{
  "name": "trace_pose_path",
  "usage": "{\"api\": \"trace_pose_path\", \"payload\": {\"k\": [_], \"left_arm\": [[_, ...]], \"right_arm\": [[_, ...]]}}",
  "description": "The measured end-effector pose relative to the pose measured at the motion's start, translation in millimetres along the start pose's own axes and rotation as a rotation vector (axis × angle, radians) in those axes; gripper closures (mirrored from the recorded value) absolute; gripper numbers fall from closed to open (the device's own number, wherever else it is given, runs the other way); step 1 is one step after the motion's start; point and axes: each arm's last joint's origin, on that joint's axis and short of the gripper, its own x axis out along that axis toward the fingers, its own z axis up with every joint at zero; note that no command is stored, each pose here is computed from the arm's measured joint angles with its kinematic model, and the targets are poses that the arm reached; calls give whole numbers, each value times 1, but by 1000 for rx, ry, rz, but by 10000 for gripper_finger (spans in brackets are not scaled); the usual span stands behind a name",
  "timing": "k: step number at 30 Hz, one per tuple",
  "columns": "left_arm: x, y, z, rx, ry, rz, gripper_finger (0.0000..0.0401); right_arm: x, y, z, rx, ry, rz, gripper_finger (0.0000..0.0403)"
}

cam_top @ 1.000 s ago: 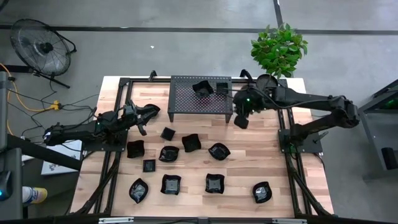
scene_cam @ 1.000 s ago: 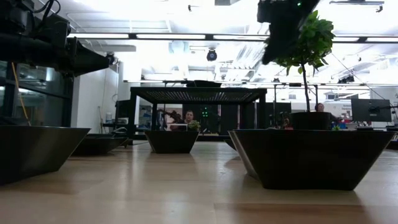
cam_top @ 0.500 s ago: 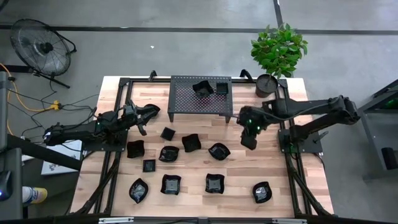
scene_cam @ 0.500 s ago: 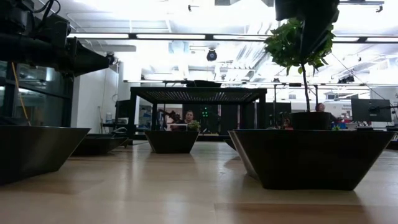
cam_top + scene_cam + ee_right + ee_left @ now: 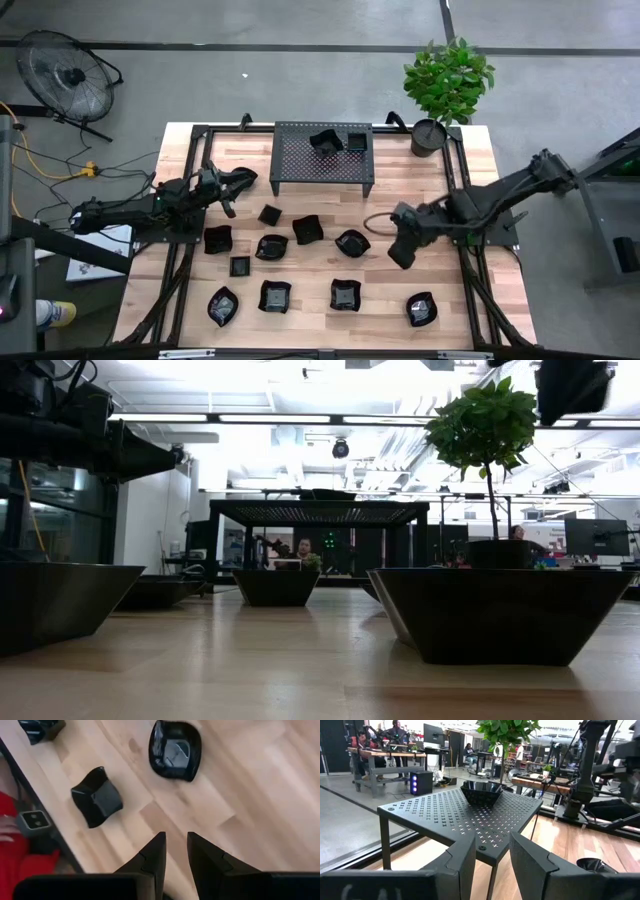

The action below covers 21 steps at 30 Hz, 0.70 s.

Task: Pick & Place Mini shaped plates
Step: Put the leaf shaped plate on the shelf

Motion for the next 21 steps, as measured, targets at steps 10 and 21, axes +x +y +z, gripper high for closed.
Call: {"api": "trace_pose_path", "payload": {"k": [10,21], "left_arm": [[0,0,0,0,0,0,284],[0,0,0,0,0,0,284]], "right_arm": [[18,27,-47,129,116,-36,329],[58,49,-96,225,290,-162,329]]}}
